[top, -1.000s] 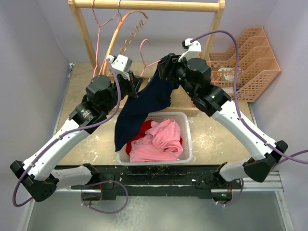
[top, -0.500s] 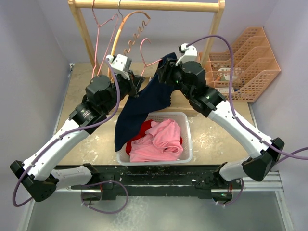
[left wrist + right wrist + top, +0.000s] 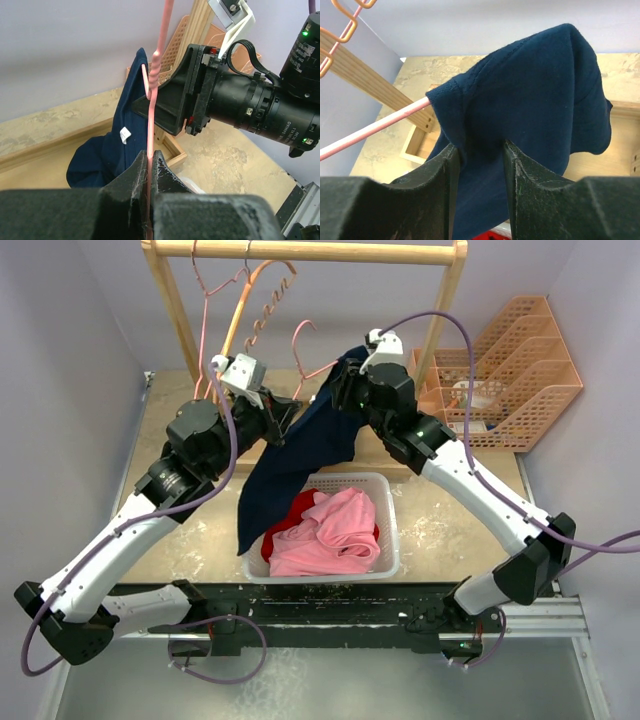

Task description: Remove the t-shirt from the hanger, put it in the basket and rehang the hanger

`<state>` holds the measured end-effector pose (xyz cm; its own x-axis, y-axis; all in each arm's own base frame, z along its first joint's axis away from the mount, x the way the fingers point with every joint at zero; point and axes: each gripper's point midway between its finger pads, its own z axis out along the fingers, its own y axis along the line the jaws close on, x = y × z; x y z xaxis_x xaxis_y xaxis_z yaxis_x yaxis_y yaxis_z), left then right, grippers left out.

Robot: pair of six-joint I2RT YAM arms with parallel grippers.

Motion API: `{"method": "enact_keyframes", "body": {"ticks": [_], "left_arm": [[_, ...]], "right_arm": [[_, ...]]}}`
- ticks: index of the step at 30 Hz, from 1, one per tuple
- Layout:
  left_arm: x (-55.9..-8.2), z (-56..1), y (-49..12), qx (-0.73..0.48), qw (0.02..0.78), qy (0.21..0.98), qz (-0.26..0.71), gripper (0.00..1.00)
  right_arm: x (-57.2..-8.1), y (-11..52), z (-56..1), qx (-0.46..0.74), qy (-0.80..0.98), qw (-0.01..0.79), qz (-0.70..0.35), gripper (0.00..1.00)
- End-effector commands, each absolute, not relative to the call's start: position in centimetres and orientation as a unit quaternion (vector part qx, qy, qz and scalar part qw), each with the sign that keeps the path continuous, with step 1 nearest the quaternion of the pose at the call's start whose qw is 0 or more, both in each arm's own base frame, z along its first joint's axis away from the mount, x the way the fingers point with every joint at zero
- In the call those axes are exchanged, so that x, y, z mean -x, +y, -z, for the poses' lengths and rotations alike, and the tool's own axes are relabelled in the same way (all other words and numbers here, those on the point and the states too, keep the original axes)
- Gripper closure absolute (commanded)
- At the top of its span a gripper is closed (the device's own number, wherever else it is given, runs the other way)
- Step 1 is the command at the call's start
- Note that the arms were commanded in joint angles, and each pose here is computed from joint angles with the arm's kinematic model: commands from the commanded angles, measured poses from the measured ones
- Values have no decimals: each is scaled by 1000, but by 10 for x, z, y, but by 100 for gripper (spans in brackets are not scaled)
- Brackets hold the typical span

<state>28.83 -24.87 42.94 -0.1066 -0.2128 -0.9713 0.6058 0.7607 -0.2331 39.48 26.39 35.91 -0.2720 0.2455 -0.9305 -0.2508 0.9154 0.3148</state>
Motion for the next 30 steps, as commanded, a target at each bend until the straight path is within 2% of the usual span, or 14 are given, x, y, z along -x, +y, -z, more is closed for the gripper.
{"method": "enact_keyframes", "body": {"ticks": [1, 4, 5, 7, 8, 13, 19, 30], "left_arm": [[-270, -473, -245, -138, 683, 623, 356, 100], [-271, -469, -244, -138, 681, 627, 351, 100], [-271, -466, -245, -140, 678, 630, 352, 100], [-272, -461, -246, -140, 674, 635, 351, 100], [-272, -458, -246, -140, 671, 639, 349, 100], [-274, -435, -246, -140, 653, 662, 340, 100], [-261, -423, -242, -148, 635, 674, 347, 100], [-210, -447, -232, -176, 620, 644, 412, 100]], "right_arm": [[-403, 249, -398, -21, 738, 645, -199, 61], [-403, 242, -405, -22, 730, 656, -187, 66], [-403, 240, -408, -21, 727, 661, -183, 85], [-403, 234, -417, -24, 720, 671, -176, 98], [-402, 232, -423, -23, 716, 676, -172, 100], [-395, 215, -459, -20, 688, 710, -150, 100], [-397, 171, -490, -48, 671, 738, -57, 100], [-430, 112, -464, -89, 692, 716, 17, 100]]}}
